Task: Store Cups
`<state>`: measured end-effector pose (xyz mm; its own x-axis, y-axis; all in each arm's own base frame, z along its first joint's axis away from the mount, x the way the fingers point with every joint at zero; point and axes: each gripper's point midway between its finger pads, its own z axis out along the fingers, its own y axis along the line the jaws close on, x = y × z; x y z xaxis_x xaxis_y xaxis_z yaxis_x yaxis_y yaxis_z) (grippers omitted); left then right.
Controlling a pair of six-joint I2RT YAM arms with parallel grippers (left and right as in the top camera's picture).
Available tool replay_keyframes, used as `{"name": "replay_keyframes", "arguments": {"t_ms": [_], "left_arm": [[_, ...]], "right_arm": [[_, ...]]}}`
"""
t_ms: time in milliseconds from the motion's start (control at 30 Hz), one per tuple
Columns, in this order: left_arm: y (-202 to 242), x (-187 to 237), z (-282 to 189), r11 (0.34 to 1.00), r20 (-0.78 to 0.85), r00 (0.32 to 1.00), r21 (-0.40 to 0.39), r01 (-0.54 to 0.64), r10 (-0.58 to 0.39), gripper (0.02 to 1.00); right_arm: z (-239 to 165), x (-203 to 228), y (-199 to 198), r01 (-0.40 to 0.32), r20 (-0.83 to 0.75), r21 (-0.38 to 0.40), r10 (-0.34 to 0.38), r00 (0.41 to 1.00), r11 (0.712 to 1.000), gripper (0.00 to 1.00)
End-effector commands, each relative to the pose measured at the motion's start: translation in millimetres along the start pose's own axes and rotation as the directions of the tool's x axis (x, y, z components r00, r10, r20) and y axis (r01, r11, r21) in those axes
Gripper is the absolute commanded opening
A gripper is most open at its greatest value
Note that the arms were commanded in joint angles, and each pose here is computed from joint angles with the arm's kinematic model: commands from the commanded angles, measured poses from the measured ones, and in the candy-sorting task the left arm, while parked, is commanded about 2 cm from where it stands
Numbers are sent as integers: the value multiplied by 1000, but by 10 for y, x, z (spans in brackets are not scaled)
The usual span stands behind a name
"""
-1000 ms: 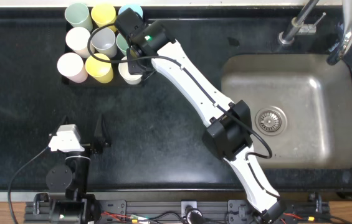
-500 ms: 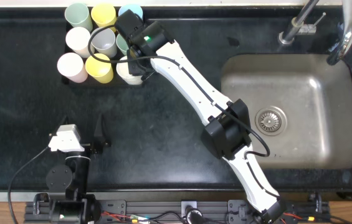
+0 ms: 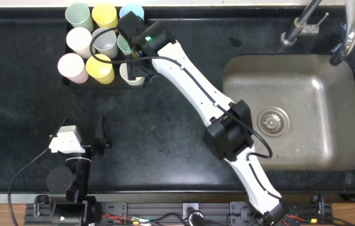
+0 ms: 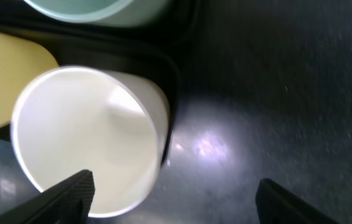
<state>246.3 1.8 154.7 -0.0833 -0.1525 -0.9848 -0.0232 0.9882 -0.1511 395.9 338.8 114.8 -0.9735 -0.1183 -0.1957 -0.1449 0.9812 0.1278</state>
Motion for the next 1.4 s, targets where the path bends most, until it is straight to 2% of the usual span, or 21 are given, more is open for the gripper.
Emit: {"name": "replay_keyframes", "arguments": {"t_ms": [33,133,333,467,567,767,833,1033,1167,1300,1400], "left_arm": [[-34,-7,-6,1000,5,1000,17,-16,16,998],[-34,-7,-6,1000,5,1000,17,-16,16,1000],[-34,-7,-6,1000,5,1000,17,-16,16,1000],[-34,-7,-6,1000,5,1000,17,-16,16,1000],[-34,-7,-6,1000,5,1000,17,-16,16,1000],[-34,-7,-6,1000,5,1000,17,-16,16,1000],[-34,-7,-6,1000,5,1000,17,-16,16,1000],[-34,-7,-6,1000,5,1000,17,-16,16,1000],[-34,-7,-6,1000,5,1000,17,-16,16,1000],[-34,-7,-6,1000,5,1000,17,-16,16,1000],[-34,-7,-6,1000,5,1000,17,-16,16,1000]], "right_arm": [[-741,-76,-72,-10,118,-10,11,993,1000,866],[-1093,-1,-243,-16,154,39,10,988,999,910],[-1821,57,-349,-27,278,-8,29,960,1000,921],[-2079,132,-575,-80,318,28,67,946,996,932],[-2159,182,-831,-130,326,83,96,941,988,974],[-2322,192,-1334,-233,393,74,186,900,970,991],[-2348,211,-1528,-262,436,47,216,874,964,993],[-2243,433,-1894,-277,550,-75,272,790,958,998],[-2135,631,-2154,-322,604,-112,322,729,940,998],[-2078,717,-2295,-331,671,-159,347,655,930,998],[-1954,844,-2391,-349,669,-151,356,653,925,998]]}}
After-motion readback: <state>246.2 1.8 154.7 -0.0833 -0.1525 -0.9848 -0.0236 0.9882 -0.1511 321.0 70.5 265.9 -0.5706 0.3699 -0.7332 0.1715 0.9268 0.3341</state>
